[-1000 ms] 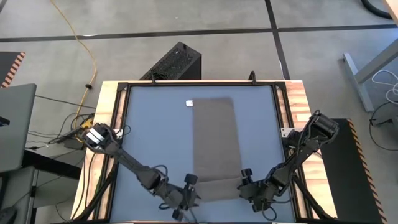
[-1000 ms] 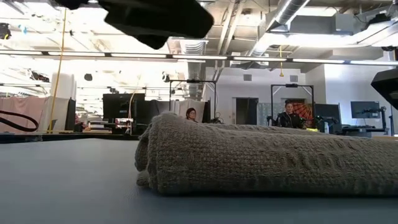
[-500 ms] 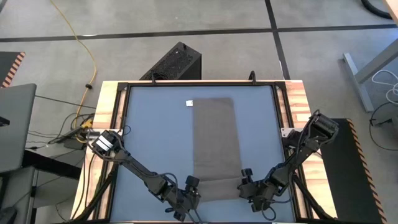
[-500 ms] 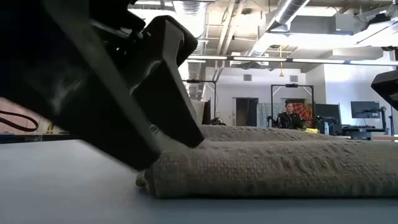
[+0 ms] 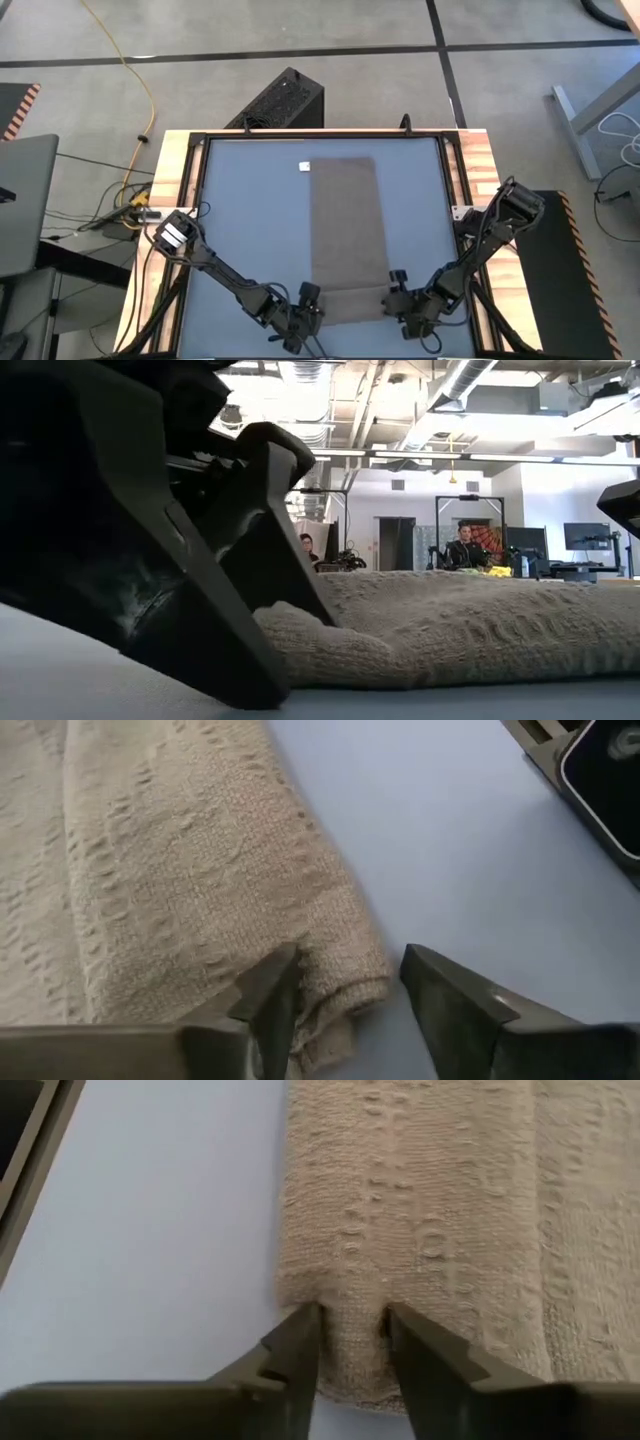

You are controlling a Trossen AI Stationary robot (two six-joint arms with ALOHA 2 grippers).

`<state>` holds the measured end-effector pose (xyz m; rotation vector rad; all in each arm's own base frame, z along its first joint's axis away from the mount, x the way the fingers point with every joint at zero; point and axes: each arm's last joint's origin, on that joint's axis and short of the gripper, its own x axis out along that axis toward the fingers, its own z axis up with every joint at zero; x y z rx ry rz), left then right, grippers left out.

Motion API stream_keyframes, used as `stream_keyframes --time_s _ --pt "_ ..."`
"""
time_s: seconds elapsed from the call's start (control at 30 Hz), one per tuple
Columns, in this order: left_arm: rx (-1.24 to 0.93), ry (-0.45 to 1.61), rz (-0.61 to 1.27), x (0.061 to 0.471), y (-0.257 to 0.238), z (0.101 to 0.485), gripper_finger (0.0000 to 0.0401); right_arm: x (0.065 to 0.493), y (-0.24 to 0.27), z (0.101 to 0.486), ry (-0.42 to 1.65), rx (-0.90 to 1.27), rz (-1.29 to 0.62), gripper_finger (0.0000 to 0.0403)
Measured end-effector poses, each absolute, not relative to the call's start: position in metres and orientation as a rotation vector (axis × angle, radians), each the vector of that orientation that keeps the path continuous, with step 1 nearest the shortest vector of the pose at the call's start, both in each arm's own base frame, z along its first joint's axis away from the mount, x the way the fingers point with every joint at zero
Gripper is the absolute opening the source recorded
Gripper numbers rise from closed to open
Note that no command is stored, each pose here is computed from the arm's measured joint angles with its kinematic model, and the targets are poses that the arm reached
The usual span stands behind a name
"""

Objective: Roll towel into tight, uniform cylinder
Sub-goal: Roll the gray towel

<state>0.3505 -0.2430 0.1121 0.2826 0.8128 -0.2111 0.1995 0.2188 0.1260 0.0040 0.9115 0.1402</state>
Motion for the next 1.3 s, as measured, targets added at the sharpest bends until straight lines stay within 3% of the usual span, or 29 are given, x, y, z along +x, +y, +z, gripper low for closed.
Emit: stream_keyframes --time_s 0.27,0.8,0.97,1.3 --pt "0.13 0.857 -0.165 0.353 -0.236 0.114 0.0017 0.194 0.221 0.129 0.985 0.149 0.148 0.0028" --pt "-0.36 0.934 -0.39 0.374 -0.2 0.137 0.0002 0.196 0.203 0.158 1.138 0.367 0.268 0.0025" --pt "-0.425 0.949 -0.383 0.377 -0.195 0.138 0.0001 0.198 0.202 0.158 1.164 0.368 0.302 0.0068" --pt "-0.437 0.984 -0.396 0.375 -0.193 0.136 0.0001 0.188 0.199 0.18 1.091 0.273 0.422 0.0237"
